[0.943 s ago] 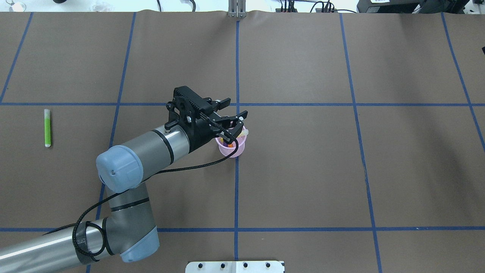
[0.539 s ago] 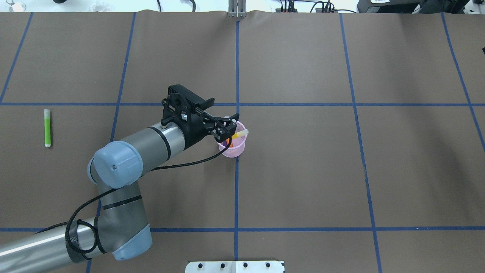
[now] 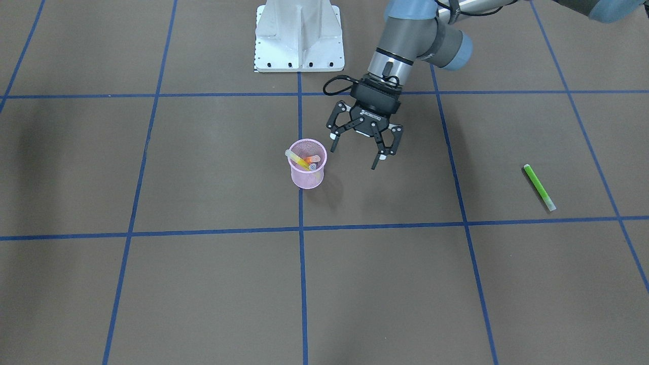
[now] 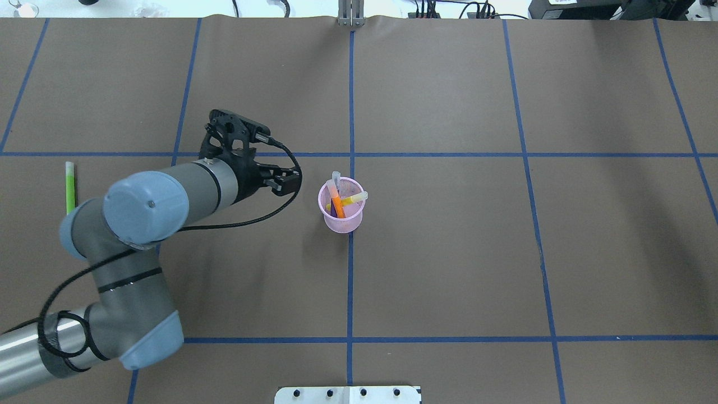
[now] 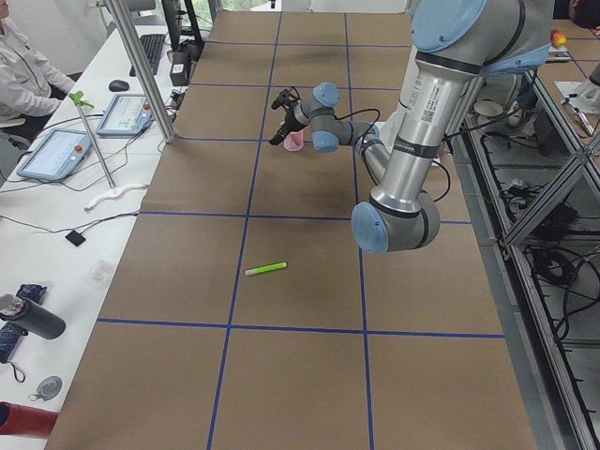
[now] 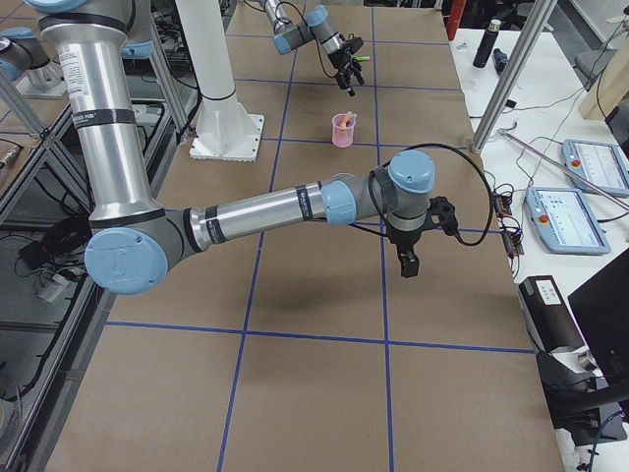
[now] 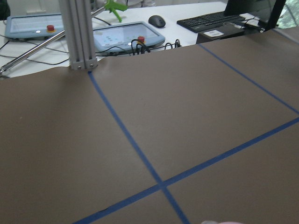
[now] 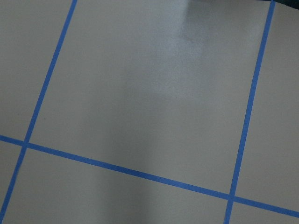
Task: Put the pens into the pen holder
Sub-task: 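Move the left gripper to the green pen and grasp it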
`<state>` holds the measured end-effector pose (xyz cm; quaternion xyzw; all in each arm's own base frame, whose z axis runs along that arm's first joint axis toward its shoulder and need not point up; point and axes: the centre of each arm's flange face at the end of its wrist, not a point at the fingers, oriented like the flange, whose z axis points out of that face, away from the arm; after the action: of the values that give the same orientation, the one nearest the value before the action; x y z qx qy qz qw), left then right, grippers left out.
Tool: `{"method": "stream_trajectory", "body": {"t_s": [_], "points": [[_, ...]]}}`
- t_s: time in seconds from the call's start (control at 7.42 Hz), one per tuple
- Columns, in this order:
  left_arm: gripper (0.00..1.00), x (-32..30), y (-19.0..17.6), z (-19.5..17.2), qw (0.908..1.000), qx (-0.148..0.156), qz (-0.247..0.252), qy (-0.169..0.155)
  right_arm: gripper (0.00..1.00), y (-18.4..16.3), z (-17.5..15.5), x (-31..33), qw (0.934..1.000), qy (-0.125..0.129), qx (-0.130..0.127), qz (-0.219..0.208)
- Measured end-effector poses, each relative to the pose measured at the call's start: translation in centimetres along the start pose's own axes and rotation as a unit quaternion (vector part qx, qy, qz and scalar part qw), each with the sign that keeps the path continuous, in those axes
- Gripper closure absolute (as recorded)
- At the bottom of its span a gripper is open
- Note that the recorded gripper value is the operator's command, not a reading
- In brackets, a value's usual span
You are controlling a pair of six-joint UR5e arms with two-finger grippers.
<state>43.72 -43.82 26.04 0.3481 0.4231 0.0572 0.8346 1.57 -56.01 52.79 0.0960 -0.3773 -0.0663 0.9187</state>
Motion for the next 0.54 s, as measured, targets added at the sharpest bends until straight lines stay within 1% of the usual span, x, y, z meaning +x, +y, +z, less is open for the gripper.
{"method": "stream_trajectory", "body": {"t_s": [0.13,0.27,0.4,0.54], "points": [[0.00,-4.8,-1.3,-1.3,0.9976,-0.065,-0.017,-0.020,0.00,2.4,1.2,2.1,0.9997,0.010,-0.014,0.018],[0.00,-9.1,-1.7,-3.0,0.9924,-0.114,-0.032,-0.033,0.00,4.5,2.2,3.9,0.9989,0.027,-0.027,0.028],[0.00,-13.5,-0.9,-5.0,0.9860,-0.152,-0.048,-0.047,0.00,6.1,3.0,5.3,0.9981,0.043,-0.038,0.025],[0.00,-18.0,0.9,-6.9,0.9781,-0.183,-0.072,-0.069,0.00,7.2,3.4,6.3,0.9976,0.049,-0.045,0.018]]}}
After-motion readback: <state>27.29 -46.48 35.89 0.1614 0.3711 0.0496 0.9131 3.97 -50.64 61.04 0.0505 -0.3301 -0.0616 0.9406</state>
